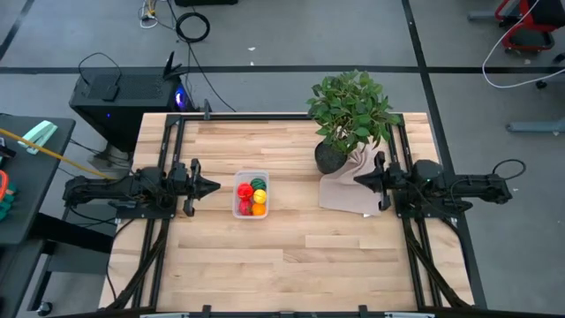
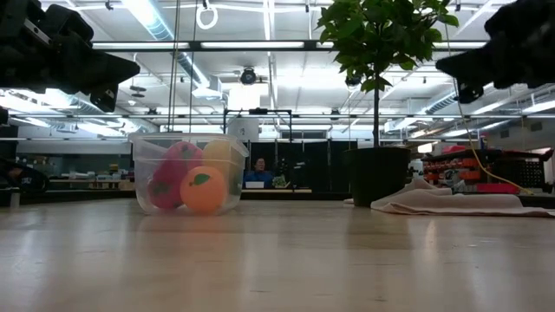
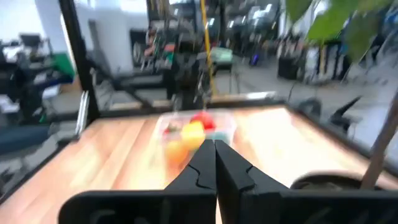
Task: Pick and placing Produce into tupperware
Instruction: Return to Home Position
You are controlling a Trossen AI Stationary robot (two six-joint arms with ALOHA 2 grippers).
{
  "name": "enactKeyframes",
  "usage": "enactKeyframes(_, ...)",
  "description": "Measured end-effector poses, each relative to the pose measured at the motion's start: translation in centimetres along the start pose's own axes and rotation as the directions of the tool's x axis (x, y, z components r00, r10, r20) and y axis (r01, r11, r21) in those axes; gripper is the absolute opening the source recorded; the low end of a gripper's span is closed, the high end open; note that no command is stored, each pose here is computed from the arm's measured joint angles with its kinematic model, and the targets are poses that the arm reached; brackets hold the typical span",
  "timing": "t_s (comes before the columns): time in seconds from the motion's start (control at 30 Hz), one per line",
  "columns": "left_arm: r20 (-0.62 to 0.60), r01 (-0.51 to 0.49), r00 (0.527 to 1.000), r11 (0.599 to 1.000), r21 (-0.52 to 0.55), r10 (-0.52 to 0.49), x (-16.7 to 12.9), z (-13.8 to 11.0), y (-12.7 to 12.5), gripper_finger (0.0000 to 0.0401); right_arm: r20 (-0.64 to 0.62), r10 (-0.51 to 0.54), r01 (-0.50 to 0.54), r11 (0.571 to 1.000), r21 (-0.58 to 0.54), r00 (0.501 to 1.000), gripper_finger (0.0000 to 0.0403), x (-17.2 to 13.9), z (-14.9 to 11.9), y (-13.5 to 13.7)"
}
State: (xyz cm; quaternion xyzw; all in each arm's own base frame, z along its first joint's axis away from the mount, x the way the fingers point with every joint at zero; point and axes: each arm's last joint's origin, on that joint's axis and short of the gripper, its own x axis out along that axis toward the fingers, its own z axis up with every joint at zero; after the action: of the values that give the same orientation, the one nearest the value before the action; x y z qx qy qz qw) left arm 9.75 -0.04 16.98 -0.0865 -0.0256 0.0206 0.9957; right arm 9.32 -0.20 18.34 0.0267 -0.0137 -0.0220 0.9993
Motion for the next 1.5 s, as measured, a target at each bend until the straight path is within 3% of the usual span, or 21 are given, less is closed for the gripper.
enactKeyframes(0.13,0.000,0.000,1.000,1.000,0.000,0.000,0.00,0.00,0.00,0.0025,-0.071,0.042,-0.042,0.999,0.008,0.997,0.0000,-0.03,-0.67,0.11)
enactKeyframes(0.4,0.000,0.000,1.000,1.000,0.000,0.000,0.00,0.00,0.00,0.0031,-0.100,0.044,-0.045,0.999,-0.004,0.994,0.0010,-0.04,-0.95,0.10)
enactKeyframes(0.67,0.000,0.000,1.000,1.000,0.000,0.000,0.00,0.00,0.00,0.0031,-0.100,0.041,-0.041,0.999,0.004,0.994,0.0028,-0.04,-0.95,0.09)
enactKeyframes(1.5,0.000,0.000,1.000,1.000,0.000,0.000,0.00,0.00,0.00,0.0023,-0.099,0.041,-0.041,0.999,0.005,0.994,0.0027,-0.04,-0.94,0.09)
